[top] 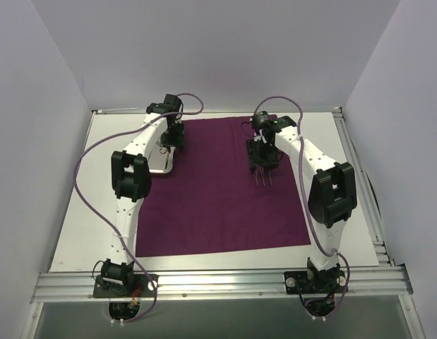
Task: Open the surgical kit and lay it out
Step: Adjust the container in the surgical kit, then pick up the medical item from the container.
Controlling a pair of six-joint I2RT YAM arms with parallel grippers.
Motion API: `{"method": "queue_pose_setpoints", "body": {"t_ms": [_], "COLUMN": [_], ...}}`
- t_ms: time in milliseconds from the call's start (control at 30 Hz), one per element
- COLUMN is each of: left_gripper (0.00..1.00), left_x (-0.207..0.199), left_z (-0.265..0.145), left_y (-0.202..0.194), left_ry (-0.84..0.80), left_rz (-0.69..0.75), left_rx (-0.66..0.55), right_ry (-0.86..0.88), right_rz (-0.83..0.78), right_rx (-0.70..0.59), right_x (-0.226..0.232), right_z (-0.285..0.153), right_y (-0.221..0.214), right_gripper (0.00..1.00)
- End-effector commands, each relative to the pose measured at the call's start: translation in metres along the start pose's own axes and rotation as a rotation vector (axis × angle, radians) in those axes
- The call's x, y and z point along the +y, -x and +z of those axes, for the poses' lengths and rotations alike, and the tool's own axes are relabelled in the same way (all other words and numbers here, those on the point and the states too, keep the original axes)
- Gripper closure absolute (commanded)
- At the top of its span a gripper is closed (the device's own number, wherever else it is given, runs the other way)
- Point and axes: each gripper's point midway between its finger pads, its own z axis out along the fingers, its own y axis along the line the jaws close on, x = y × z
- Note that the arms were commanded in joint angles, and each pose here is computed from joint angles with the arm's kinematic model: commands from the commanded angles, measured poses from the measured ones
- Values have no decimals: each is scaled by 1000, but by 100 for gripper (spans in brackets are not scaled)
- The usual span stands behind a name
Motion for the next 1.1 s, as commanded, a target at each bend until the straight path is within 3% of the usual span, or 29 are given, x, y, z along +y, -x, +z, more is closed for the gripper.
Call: {"method": "queue_pose_setpoints", "body": {"t_ms": [0, 133, 500, 667, 1067], "left_gripper": [48, 48, 51, 44, 49], "left_x": [7, 33, 102, 106, 106], "left_z": [-63, -82, -54, -42, -13], "left_y": [50, 62, 45, 40, 44], "left_ry": [-43, -41, 17, 1, -14], "left_rz": [-63, -76, -61, -50, -34], "left_rx": [-213, -257, -132, -106, -91], "right_ry": [-25, -25, -20, -11, -20], "right_rz": [1, -2, -9, -20, -41], "right_rx": [17, 22, 27, 37, 65], "right_x": [-2, 1, 5, 8, 6], "right_z": [-9, -7, -4, 2, 6], "right_y": [-9, -8, -2, -1, -8], "right_gripper": [53, 53, 53, 53, 53]}}
